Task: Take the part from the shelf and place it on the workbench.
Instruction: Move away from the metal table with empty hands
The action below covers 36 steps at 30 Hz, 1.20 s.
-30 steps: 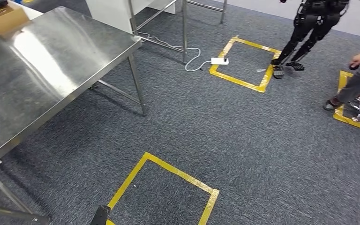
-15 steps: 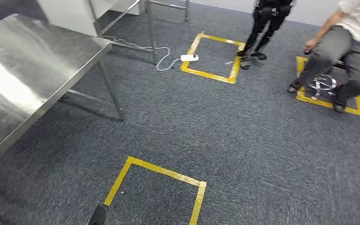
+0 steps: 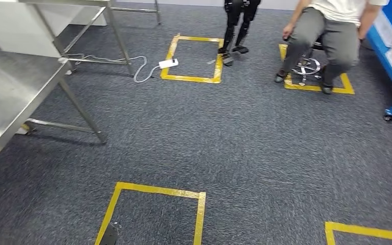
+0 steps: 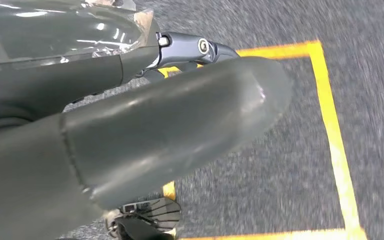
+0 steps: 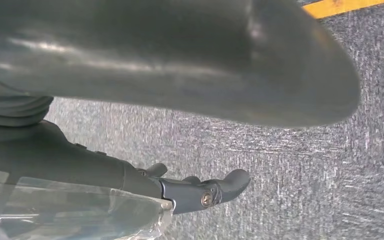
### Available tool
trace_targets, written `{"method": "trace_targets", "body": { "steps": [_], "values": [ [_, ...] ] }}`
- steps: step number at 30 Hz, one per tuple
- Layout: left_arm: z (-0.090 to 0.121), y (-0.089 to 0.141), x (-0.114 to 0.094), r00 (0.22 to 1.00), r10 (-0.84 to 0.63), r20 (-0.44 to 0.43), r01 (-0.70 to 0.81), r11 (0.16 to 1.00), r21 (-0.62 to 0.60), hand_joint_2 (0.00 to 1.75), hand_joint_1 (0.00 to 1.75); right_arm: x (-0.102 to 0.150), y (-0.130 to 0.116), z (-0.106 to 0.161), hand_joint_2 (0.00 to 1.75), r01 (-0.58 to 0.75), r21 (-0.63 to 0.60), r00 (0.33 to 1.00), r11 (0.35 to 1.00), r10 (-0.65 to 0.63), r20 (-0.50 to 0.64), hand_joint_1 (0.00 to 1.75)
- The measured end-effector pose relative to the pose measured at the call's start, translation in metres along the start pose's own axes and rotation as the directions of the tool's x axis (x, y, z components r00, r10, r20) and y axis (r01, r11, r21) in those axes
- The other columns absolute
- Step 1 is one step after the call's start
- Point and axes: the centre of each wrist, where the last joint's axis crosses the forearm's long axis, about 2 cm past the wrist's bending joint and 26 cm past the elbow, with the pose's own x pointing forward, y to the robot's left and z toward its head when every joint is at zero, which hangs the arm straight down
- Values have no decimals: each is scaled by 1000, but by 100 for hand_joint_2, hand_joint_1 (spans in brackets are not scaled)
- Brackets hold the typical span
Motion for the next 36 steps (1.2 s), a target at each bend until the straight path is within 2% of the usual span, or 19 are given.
{"method": "trace_targets", "body": {
  "steps": [36],
  "values": [
    [-1,2,1,1000,-2,-7,2,1000,-9,0,0,-1,3,1,0,8,10,1000,1000,-8,-1,0]
  ]
}}
